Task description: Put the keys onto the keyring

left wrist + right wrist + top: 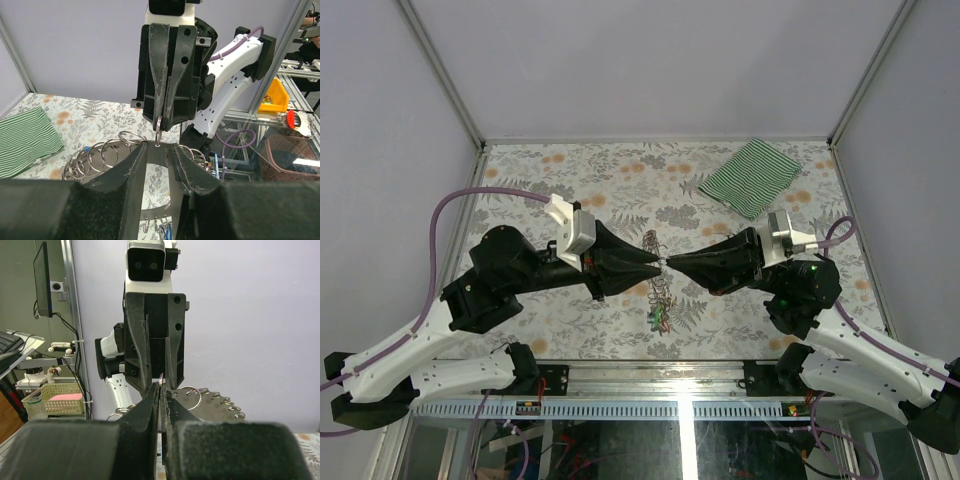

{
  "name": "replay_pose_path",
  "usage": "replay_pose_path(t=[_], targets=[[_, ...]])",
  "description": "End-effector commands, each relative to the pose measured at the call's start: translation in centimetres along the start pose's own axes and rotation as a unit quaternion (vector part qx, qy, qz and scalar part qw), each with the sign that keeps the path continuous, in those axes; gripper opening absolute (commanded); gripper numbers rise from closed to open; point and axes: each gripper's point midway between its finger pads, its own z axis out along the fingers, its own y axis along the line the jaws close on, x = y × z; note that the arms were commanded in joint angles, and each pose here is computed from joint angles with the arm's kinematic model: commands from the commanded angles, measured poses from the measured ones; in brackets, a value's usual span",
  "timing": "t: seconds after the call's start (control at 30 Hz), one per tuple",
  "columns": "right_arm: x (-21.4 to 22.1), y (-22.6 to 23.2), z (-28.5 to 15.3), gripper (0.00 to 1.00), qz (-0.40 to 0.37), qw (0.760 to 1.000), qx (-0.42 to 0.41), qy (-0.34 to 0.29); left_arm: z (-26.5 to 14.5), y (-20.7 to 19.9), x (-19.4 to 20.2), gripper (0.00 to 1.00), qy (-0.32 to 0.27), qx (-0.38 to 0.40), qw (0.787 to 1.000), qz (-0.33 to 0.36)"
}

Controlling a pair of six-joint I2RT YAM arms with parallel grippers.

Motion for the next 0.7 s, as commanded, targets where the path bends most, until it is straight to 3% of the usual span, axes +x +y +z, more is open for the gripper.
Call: replay_pose_path(t=[0.0, 0.43, 0.67], targets=[[-2.6, 0.6, 0.6, 0.00, -0.030, 0.999, -0.011, -0.041, 0.1, -0.7, -2.6, 0.24, -0.044, 0.017, 0.999, 0.013], [-2.0, 0.7, 0.6, 0.00, -0.027, 0.999, -0.016, -0.028, 0.3, -0.8, -2.6, 0.19, -0.044, 0.019, 0.999, 0.014], [-1.4, 0.6, 0.6, 0.00, -0.025, 0.999, -0.017, -0.016, 0.4, -0.7, -2.7, 0.09, -0.043, 0.020, 0.999, 0.013]])
